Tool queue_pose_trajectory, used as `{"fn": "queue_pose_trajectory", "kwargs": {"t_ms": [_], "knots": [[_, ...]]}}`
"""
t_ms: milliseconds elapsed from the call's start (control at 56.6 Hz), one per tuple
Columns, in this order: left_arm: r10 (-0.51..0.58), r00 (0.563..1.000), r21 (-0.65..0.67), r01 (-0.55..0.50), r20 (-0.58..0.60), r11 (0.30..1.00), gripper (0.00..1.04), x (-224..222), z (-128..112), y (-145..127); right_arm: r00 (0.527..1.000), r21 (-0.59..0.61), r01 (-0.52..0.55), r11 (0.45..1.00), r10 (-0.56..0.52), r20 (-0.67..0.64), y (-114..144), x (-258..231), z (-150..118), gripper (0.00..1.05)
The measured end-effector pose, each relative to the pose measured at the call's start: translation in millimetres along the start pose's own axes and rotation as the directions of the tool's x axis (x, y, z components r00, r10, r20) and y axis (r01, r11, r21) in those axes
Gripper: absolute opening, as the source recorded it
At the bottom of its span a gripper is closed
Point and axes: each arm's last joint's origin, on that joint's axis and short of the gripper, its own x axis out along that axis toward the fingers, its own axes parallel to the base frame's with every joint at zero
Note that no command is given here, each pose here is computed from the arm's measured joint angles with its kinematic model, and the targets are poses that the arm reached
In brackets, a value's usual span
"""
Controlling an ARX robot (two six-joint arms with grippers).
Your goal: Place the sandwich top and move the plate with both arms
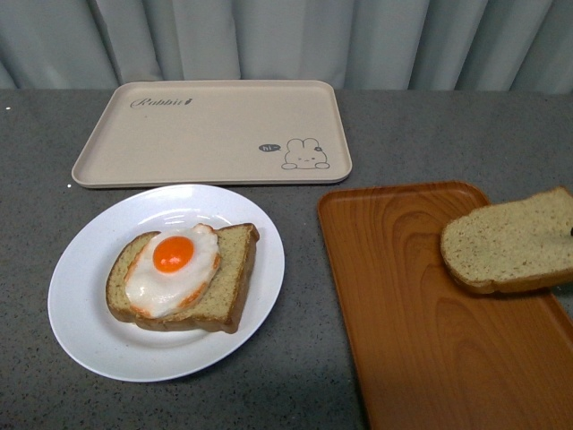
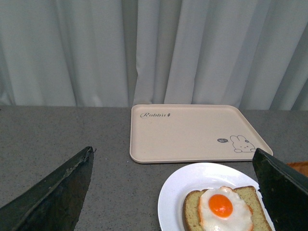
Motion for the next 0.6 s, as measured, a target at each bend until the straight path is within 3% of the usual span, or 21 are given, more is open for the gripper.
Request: {"fn": "queue_pose_trajectory", "kwargs": {"t_ms": [124,300,601], "knots": [[0.000,1.000,0.000,0.000,0.000,1.000,0.98,0.0,0.0,0.0,0.996,-0.073,-0.085,0.994,0.087,0.018,35.0,-9.4,-1.3,0.03],[0.000,1.000,0.000,0.000,0.000,1.000,0.98,0.0,0.0,0.0,0.966,-0.189,-0.256,0.948,0.258,-0.013,104.0,-7.4,-16.2,0.03],[0.000,1.000,0.000,0.000,0.000,1.000,0.98,0.0,0.0,0.0,0.927,-0.218,-0.369,0.903,0.339,-0.163,176.9,52.4,-46.2,0.03]]}}
